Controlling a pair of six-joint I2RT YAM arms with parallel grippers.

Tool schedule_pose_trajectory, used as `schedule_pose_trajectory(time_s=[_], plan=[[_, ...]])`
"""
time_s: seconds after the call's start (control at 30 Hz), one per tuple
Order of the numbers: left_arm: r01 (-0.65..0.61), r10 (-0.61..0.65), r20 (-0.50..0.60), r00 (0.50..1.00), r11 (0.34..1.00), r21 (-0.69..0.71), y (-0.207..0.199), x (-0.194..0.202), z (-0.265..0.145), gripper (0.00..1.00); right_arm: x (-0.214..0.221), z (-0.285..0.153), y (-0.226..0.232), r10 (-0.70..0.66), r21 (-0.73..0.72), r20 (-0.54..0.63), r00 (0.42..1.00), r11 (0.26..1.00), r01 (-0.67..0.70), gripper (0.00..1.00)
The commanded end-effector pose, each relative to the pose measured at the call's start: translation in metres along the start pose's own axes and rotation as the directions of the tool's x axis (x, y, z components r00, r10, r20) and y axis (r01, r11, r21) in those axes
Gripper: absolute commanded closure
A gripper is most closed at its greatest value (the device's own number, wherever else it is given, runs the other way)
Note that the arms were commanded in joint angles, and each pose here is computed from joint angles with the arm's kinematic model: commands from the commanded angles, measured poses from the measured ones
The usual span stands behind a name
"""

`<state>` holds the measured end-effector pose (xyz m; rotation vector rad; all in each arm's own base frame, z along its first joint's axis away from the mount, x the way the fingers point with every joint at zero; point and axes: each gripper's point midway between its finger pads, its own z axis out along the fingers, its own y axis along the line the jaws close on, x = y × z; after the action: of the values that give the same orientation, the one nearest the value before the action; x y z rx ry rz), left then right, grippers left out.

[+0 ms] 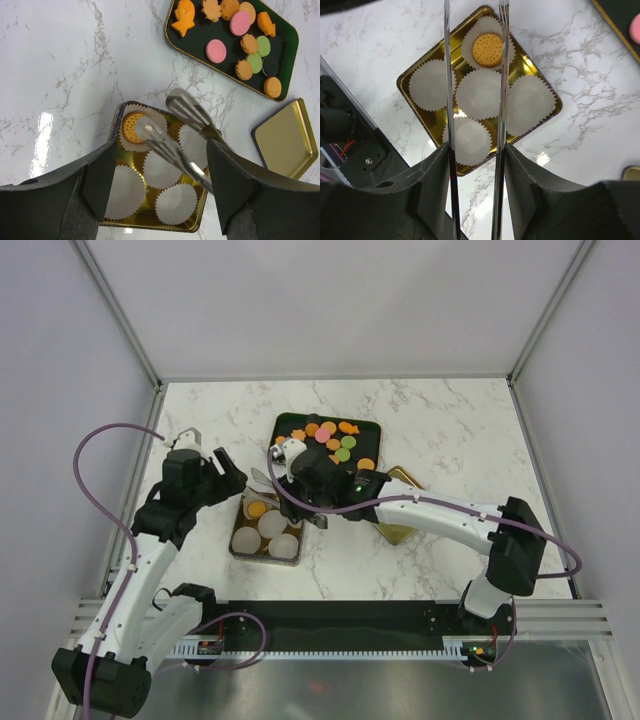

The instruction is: Pack the cookies

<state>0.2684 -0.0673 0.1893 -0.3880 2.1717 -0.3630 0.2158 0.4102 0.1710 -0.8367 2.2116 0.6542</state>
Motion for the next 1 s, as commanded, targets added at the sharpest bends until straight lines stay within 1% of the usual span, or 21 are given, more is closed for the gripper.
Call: schedule_pose_trajectory(time_s=[0.0, 0.1, 0.17, 0.23, 0.27, 0.4, 0.5, 0.73, 0.97], plan=[[-0.031, 0.029, 0.051, 0.998, 0.999, 0.038, -0.006, -0.012, -0.005, 0.2, -0.05, -0.029, -0.029, 0.056, 0.036, 0.132, 0.99, 0.997, -0.061, 0.48], [-0.03, 0.027, 0.058, 0.998, 0.998, 0.049, -0.009, -0.015, -0.007, 0.2, -0.051, -0.033, -0.068, 0.088, 0.121, 0.144, 0.986, 0.987, -0.106, 0.48], [-0.028, 0.024, 0.064, 0.998, 0.998, 0.056, -0.011, -0.017, -0.008, 0.2, -0.05, -0.035, -0.101, 0.096, 0.219, 0.151, 0.984, 0.967, -0.128, 0.48], [-0.032, 0.028, 0.062, 0.998, 0.998, 0.06, -0.012, -0.017, -0.007, 0.2, -0.047, -0.032, -0.124, 0.107, 0.276, 0.147, 0.983, 0.95, -0.145, 0.47], [-0.032, 0.028, 0.061, 0.998, 0.998, 0.061, -0.012, -0.017, -0.006, 0.2, -0.047, -0.033, -0.144, 0.117, 0.319, 0.151, 0.982, 0.934, -0.161, 0.47], [-0.04, 0.037, 0.053, 0.998, 0.997, 0.061, -0.011, -0.014, -0.005, 0.2, -0.036, -0.02, -0.186, 0.138, 0.408, 0.113, 0.984, 0.896, -0.173, 0.48], [-0.041, 0.038, 0.055, 0.998, 0.997, 0.06, -0.01, -0.013, -0.006, 0.2, -0.033, -0.012, -0.204, 0.147, 0.436, 0.094, 0.985, 0.883, -0.173, 0.47], [-0.042, 0.039, 0.055, 0.998, 0.997, 0.058, -0.009, -0.012, -0.006, 0.2, -0.024, -0.001, -0.225, 0.158, 0.48, 0.061, 0.986, 0.861, -0.167, 0.48], [-0.041, 0.038, 0.048, 0.998, 0.997, 0.058, -0.009, -0.011, -0.004, 0.2, -0.012, 0.009, -0.227, 0.165, 0.482, 0.027, 0.986, 0.862, -0.157, 0.48]])
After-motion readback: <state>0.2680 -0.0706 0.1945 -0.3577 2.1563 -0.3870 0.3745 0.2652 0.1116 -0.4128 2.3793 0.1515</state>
